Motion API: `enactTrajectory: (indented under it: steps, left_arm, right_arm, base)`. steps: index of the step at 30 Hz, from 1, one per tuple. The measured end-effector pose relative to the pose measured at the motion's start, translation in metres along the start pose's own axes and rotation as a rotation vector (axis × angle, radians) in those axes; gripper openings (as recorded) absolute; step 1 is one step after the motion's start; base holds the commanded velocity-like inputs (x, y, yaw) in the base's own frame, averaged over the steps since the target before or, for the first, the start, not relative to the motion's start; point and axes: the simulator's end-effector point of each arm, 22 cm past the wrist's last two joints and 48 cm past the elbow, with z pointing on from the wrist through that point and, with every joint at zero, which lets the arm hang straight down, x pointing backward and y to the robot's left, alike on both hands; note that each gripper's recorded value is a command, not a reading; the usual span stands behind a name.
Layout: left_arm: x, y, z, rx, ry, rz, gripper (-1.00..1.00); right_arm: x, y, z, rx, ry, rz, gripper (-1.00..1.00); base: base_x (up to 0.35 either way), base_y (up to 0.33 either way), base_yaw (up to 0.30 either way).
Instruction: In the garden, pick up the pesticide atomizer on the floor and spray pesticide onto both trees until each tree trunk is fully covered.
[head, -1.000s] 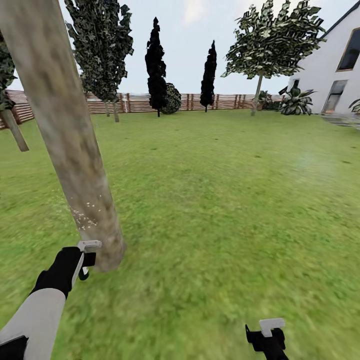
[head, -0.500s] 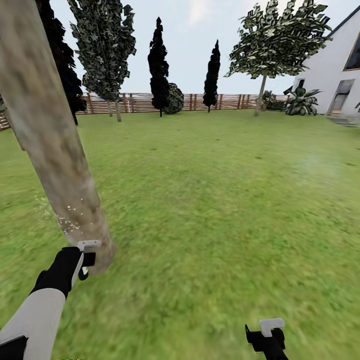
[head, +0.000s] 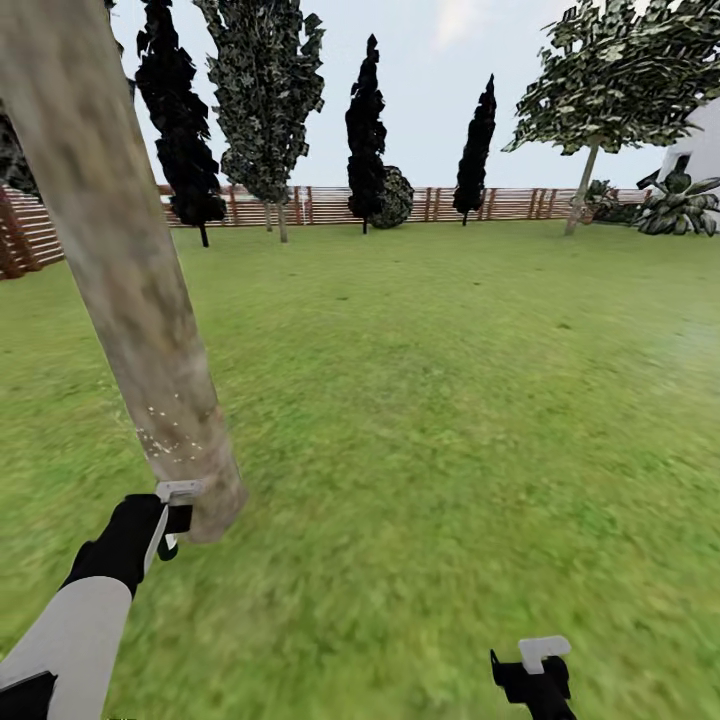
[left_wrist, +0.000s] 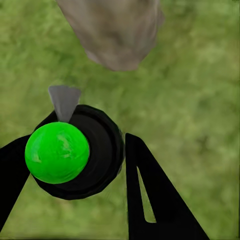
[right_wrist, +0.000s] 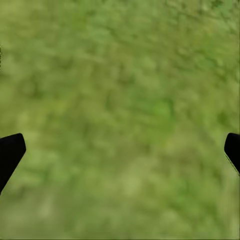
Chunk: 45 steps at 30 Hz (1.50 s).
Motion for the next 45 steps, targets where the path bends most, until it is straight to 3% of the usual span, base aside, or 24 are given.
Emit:
enactTrajectory:
  steps: [5,10,14,18,20,23,25,28,29,36,45]
  left_arm:
    - [-0.001,-0.005,0.0,0.009,-0.004,-0.003,-1.0]
    - [-0.021,-0.016,-0.007,0.045,-0.036,-0.038,-1.0]
    - [-0.103,-0.017,-0.034,0.057,-0.146,-0.066,-1.0]
    - [-0.143,0.013,-0.049,0.02,-0.201,-0.079,-1.0]
    - [-0.149,0.005,-0.051,0.037,-0.207,-0.086,-1.0]
    - [-0.152,-0.026,-0.058,0.073,-0.185,-0.057,-1.0]
    - [-0.155,-0.001,-0.059,0.027,-0.179,-0.044,-1.0]
    - [-0.151,0.073,-0.056,-0.064,-0.172,-0.063,-1.0]
    - [-0.15,0.082,-0.056,-0.069,-0.175,-0.065,-1.0]
    - [-0.151,0.069,-0.057,-0.051,-0.179,-0.038,-1.0]
    - [-0.152,0.056,-0.056,-0.033,-0.18,-0.034,-1.0]
  right_arm:
    - [0.0,0.001,0.0,-0.002,0.0,0.0,1.0]
    - [0.0,0.0,0.0,-0.001,0.0,0.0,1.0]
    - [0.0,0.0,0.0,0.0,0.0,0.0,1.0]
    - [0.0,-0.001,0.0,0.001,-0.001,-0.001,1.0]
    - [0.0,-0.001,0.0,0.002,0.0,-0.001,1.0]
    - [0.0,-0.001,0.0,0.002,-0.001,-0.001,1.0]
    - [0.0,-0.001,0.0,0.002,-0.001,-0.001,1.0]
    - [0.0,-0.001,0.0,0.002,-0.001,-0.001,1.0]
    - [0.0,-0.001,0.0,0.002,-0.001,-0.001,1.0]
    - [0.0,-0.001,0.0,0.002,-0.001,-0.001,1.0]
    - [0.0,-0.002,0.0,0.002,-0.001,-0.001,1.0]
  base:
    - [0.152,-0.162,0.275]
    - [0.009,-0.009,0.275]
    - [0.0,0.0,0.234]
    - [0.0,0.0,0.034]
    - [0.0,0.0,0.003]
    - [0.0,0.0,0.0]
    - [0.0,0.0,0.0]
    - [0.0,0.0,0.0]
    - [0.0,0.0,0.0]
    - [0.053,-0.035,0.0]
    - [0.096,-0.233,0.0]
